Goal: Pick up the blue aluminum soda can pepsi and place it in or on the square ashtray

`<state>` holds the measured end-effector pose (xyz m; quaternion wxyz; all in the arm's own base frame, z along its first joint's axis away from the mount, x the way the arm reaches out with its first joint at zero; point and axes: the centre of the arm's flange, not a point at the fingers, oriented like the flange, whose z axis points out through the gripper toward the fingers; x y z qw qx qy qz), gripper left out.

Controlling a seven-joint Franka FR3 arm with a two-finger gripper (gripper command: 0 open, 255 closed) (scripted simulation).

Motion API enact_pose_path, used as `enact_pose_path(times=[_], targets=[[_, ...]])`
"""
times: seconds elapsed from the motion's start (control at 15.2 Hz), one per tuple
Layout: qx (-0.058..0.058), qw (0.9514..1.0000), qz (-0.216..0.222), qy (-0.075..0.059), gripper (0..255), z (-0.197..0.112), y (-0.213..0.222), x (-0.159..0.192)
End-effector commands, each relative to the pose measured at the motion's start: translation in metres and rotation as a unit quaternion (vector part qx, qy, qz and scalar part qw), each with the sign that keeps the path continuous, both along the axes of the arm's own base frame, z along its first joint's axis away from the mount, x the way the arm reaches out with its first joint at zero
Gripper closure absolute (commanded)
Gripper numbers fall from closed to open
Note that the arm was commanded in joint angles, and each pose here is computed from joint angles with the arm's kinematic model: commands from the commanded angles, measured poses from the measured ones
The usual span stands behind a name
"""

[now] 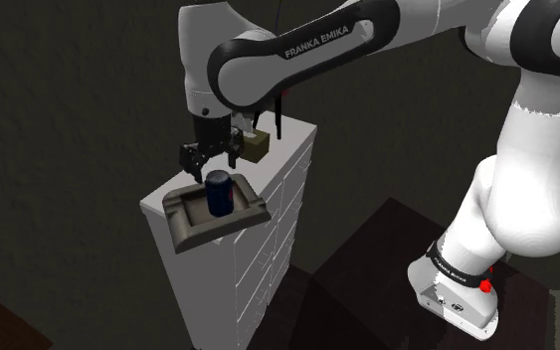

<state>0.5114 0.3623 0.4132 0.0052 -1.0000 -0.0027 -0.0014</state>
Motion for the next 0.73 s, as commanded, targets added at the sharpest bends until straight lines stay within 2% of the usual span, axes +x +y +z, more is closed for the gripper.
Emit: enact_pose_path(times=[0.0,0.13,0.66], targets=[[0.000,1.0000,0.000,0.000,0,0.020,0.000,0.000],[0.000,1.0000,0.000,0.000,0,0.043,0.000,0.000],[0.000,1.0000,0.000,0.000,0,0.043,0.000,0.000]])
